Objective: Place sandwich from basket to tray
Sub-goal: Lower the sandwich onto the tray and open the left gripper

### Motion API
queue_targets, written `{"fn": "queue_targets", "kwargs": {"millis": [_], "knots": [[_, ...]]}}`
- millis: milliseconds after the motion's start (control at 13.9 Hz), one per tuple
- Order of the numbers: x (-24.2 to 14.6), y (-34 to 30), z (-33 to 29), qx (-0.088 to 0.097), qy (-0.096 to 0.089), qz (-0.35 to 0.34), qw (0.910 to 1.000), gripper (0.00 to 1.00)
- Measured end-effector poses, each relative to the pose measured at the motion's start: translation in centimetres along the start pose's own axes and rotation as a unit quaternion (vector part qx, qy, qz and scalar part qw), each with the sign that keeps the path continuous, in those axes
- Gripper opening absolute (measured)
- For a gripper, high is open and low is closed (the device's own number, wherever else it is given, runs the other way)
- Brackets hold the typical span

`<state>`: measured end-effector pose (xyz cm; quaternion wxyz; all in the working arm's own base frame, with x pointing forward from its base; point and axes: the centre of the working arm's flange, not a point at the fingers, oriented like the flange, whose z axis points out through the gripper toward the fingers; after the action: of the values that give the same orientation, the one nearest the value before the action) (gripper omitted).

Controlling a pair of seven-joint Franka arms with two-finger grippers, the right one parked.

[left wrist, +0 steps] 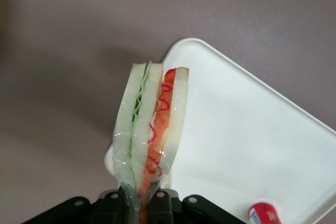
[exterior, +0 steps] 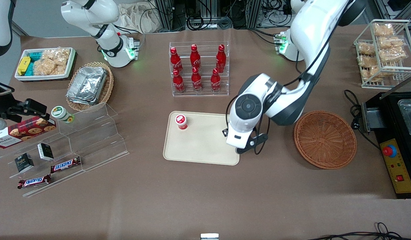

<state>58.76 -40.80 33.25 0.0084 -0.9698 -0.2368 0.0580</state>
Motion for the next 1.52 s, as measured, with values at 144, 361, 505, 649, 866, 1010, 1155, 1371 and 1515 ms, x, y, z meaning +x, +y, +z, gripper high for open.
{"fn": "queue_targets", "kwargs": {"millis": [144, 361, 505, 649, 866, 1010, 1155, 1371, 1515], "knots": [[0.4, 1.0, 3.6, -0.012, -0.007, -0.002, 0.9999, 0.15], [0.5, 1.7, 7.3, -0.019, -0.015, -0.003, 0.9997, 0.15], [0.3, 1.9, 8.5, -0.019, -0.019, -0.002, 0.9996, 0.15], [0.2, 2.1, 8.6, -0.023, -0.018, -0.002, 0.9996, 0.21], [0.2, 2.1, 8.5, -0.024, -0.017, -0.003, 0.9996, 0.49], [0.4, 2.2, 7.8, -0.029, -0.014, -0.011, 0.9994, 0.7], [0.8, 2.0, 4.2, -0.037, -0.002, -0.035, 0.9987, 0.91], [2.8, -2.1, -6.6, -0.027, 0.028, -0.068, 0.9969, 1.0], [4.6, -6.2, -13.0, -0.027, 0.049, -0.089, 0.9944, 1.0]]}}
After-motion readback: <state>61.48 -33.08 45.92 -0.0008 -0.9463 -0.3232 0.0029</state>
